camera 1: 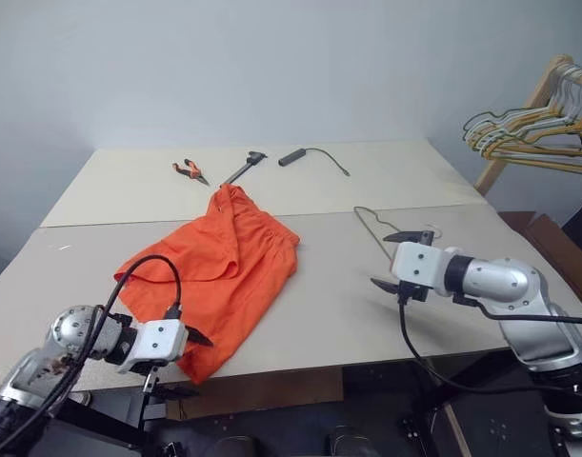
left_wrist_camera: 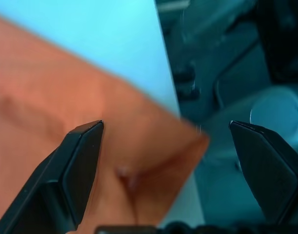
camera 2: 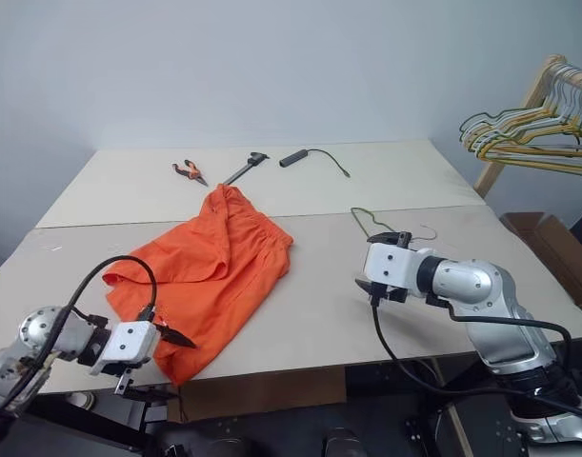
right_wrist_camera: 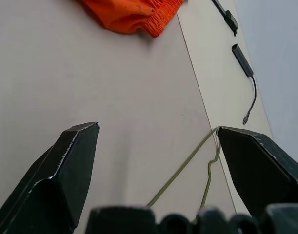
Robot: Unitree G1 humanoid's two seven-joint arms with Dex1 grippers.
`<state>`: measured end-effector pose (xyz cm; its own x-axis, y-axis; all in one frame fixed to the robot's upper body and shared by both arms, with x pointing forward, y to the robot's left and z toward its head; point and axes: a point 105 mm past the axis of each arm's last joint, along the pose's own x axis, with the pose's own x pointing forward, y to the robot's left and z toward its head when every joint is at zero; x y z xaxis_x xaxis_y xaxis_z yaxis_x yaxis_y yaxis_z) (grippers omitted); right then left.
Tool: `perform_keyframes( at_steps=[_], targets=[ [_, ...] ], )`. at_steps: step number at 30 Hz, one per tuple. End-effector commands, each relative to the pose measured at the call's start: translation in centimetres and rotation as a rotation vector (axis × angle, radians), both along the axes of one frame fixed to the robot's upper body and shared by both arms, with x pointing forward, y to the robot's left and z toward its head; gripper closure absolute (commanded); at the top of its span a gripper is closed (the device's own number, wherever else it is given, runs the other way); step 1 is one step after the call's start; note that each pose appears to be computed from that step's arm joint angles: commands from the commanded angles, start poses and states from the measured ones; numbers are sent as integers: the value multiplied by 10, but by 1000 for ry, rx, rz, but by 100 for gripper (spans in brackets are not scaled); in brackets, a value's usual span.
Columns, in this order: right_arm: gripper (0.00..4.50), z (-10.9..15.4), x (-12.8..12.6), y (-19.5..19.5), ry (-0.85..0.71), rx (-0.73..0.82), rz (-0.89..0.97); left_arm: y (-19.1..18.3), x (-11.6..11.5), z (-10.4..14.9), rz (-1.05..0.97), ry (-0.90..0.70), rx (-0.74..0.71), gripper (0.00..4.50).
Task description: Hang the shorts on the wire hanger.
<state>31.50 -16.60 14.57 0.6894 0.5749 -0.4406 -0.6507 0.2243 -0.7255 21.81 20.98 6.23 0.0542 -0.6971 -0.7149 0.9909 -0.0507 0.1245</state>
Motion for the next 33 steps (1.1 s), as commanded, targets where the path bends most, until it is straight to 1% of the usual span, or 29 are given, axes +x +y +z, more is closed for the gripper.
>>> perform_keyframes(
  at_steps=[1,5,9,17,20,22,24,26,30,33],
  targets=[
    [0,14,2,3,-54,13,2,5,8,6,36,-15,3,58],
    [0,12,2,4,-53,15,0,6,13,6,52,-28,3,183],
    [0,12,2,3,-51,16,0,5,10,6,51,16,-17,183],
    [0,10,2,3,-47,12,-4,12,12,3,90,63,-42,183],
    [0,8,2,3,-45,12,-5,12,12,3,101,82,-76,241],
    [0,8,2,2,-43,12,-6,13,12,1,102,87,-76,304],
    [0,7,2,2,-42,12,-8,14,13,-1,103,88,-75,379],
    [0,6,2,2,-41,10,-9,14,12,-3,99,94,-73,442],
    [0,6,2,1,-41,9,-11,12,10,-4,83,95,-101,446],
    [0,5,2,2,-41,10,-10,14,9,-5,79,95,-87,446]
  ],
)
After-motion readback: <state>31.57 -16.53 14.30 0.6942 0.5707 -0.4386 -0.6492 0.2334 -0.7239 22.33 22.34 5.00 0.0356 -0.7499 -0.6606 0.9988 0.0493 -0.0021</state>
